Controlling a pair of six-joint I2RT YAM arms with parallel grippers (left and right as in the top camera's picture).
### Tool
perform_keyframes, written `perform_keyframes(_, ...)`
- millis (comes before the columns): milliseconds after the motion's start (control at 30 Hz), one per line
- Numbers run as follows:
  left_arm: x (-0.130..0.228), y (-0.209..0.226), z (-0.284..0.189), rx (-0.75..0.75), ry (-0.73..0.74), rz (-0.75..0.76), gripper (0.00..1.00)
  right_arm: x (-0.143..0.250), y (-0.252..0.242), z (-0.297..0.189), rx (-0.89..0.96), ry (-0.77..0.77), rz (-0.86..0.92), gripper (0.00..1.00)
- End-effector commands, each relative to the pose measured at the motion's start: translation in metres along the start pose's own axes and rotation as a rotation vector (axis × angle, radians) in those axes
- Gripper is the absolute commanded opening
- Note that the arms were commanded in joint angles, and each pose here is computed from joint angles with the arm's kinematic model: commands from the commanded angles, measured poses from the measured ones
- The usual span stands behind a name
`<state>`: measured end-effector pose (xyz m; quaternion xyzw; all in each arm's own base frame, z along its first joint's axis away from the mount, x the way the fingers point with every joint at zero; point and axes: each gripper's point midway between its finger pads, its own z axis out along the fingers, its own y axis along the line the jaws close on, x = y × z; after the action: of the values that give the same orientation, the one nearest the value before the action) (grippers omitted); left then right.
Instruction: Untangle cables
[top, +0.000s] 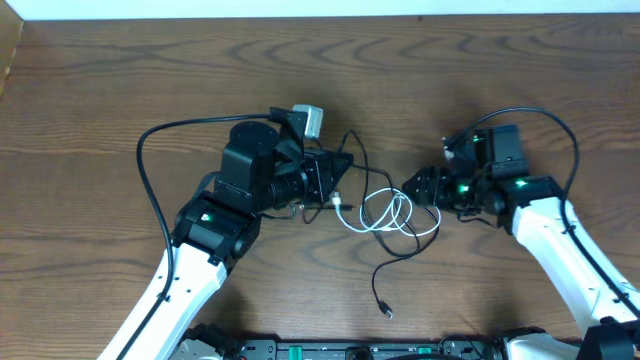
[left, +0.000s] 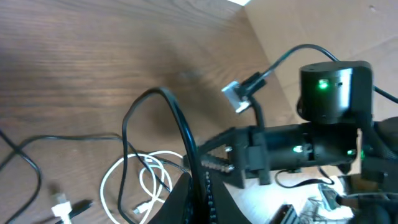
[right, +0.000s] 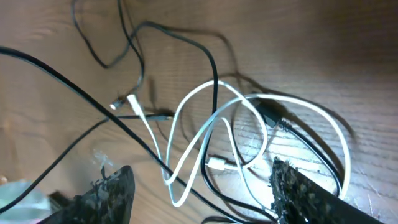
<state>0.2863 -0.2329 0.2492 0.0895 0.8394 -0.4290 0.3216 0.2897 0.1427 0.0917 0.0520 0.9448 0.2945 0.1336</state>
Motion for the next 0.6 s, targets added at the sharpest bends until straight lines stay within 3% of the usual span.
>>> perform_keyframes(0,-0.002,-0.012,-0.004,0.053,0.003,-0.002,0.08,0.009,-0.011,0.008,0.081,-0.005,0.010,0.66)
perform_keyframes(400,0.002,-0.008,-0.004,0.037,0.019,-0.015,0.07,0.034,-0.007,0.047,0.114,-0.012,-0.017,0.55)
perform_keyframes(500,0.006,0.010,-0.004,-0.057,0.020,-0.039,0.07,0.036,-0.023,0.054,0.193,-0.012,-0.016,0.28)
perform_keyframes(567,0.012,0.038,-0.008,-0.203,0.020,-0.070,0.07,0.023,-0.046,0.049,0.311,-0.078,-0.010,0.01)
